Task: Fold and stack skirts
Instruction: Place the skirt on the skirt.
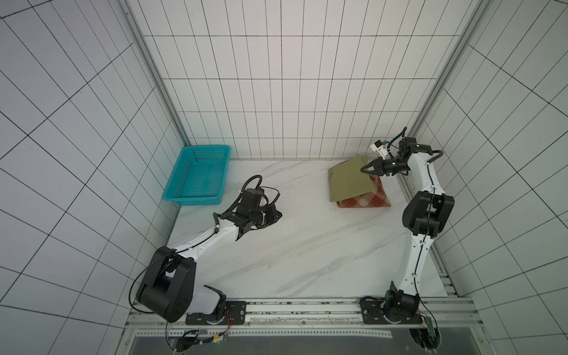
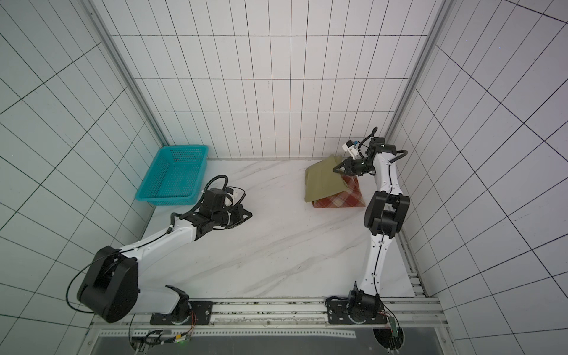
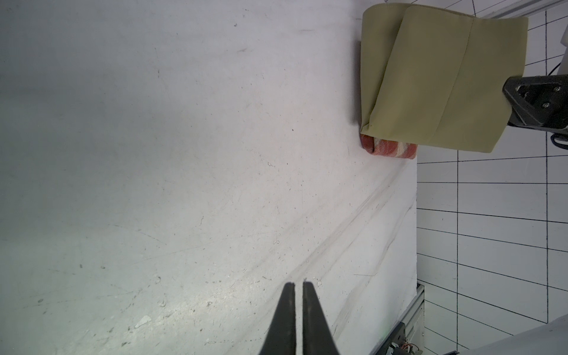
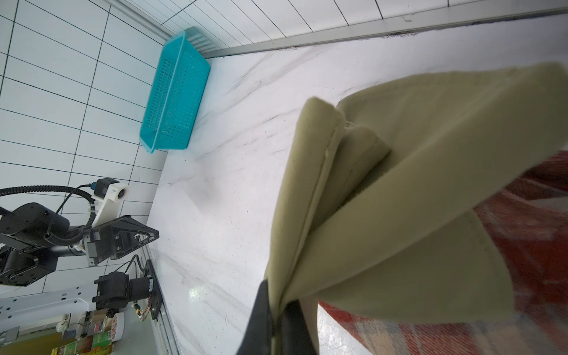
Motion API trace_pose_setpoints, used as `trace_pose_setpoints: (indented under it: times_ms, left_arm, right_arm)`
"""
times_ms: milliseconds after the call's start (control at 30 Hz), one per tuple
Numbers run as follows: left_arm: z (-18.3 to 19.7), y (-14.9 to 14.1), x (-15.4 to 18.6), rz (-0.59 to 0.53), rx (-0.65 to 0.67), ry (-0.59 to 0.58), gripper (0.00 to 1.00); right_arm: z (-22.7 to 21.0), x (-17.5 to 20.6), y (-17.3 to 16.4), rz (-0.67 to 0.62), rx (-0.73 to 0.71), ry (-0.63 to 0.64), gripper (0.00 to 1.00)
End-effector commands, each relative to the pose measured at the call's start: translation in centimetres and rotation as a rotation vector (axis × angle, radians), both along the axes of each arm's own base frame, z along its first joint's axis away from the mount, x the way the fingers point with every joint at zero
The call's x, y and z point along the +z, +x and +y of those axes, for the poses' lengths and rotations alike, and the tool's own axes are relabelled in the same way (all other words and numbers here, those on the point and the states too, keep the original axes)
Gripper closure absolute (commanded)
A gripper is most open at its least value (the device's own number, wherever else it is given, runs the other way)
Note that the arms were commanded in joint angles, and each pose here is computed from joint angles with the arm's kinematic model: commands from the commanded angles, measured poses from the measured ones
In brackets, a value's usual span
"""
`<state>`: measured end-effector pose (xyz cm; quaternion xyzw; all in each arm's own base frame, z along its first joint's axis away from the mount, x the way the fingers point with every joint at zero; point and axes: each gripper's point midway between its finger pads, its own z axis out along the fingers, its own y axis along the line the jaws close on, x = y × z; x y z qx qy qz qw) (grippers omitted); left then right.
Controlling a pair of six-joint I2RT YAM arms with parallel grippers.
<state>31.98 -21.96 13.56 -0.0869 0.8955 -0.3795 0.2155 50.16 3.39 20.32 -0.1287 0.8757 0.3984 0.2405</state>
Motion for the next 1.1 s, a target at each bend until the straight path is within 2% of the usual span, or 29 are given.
trace_pose_setpoints:
  times_ms: [0, 300, 833, 1067]
  left_arm:
    - [0.1, 0.9, 1.1, -0.032, 0.024, -0.008, 0.91]
    - [0.1, 1.0, 1.1, -0.032, 0.031, -0.009, 0.91]
    - [0.0, 0.9, 1.6, -0.034, 0.031, -0.016, 0.91]
    - [0.1, 0.9, 1.4, -0.027, 0.035, -0.011, 0.91]
  right_arm:
    - [-0.5, 3.9, 0.1, -0.112, 0.014, 0.038, 1.00]
    - [-1.1, 5.2, -0.4, -0.140, 0.005, 0.055, 1.00]
    - [-4.7, 1.2, 0.5, -0.035, -0.104, -0.011, 1.00]
    - [-6.1, -2.8, 1.3, 0.057, -0.151, -0.064, 1.00]
